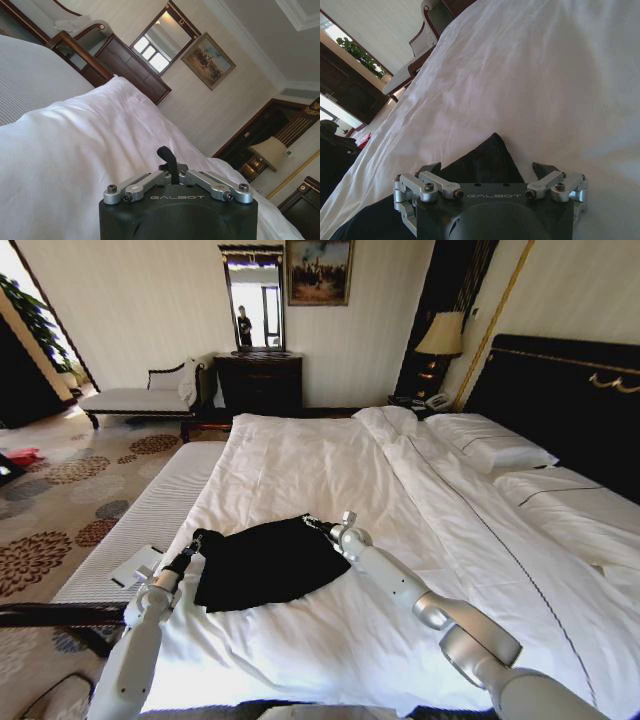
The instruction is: Fold the clothes on the bed.
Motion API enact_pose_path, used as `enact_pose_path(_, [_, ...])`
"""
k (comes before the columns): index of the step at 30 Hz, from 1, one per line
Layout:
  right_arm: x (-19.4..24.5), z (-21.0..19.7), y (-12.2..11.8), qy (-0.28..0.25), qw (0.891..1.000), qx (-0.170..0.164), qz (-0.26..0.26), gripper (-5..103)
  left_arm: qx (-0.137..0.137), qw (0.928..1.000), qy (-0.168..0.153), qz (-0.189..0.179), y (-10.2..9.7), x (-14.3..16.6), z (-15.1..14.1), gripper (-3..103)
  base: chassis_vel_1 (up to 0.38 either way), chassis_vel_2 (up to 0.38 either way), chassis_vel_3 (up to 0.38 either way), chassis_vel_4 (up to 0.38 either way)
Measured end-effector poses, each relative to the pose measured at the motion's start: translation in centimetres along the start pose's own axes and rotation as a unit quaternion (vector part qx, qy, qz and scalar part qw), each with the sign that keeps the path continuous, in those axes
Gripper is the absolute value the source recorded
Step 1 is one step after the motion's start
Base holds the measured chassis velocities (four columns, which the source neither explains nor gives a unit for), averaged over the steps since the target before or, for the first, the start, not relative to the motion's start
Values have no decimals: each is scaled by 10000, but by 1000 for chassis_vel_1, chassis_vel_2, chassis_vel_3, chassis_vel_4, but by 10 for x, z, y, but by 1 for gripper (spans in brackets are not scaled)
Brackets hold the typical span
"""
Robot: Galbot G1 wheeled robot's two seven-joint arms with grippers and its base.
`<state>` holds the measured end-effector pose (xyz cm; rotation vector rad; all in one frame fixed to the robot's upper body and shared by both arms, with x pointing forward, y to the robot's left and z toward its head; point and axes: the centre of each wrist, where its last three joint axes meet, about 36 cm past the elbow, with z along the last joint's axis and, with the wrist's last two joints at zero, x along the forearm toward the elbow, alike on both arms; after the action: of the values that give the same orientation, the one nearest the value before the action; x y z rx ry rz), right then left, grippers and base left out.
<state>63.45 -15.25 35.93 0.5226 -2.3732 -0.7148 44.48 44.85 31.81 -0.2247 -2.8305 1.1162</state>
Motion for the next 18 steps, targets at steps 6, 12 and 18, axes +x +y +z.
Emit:
enact_pose_path(6, [-1, -5, 4, -18, 9998, 44, -194, 79, -15, 10000, -6, 0, 1, 0, -1, 1, 0, 0, 0, 0])
enact_pose_path(12, [-2, -5, 5, -11, 9994, 157, -317, 61, -22, 10000, -5, 5, 1, 0, 0, 1, 0, 0, 0, 0])
enact_pose_path(18, [-4, -3, 2, -19, 9989, 293, -357, 34, -37, 10000, -12, 20, 0, 0, 0, 1, 0, 0, 0, 0])
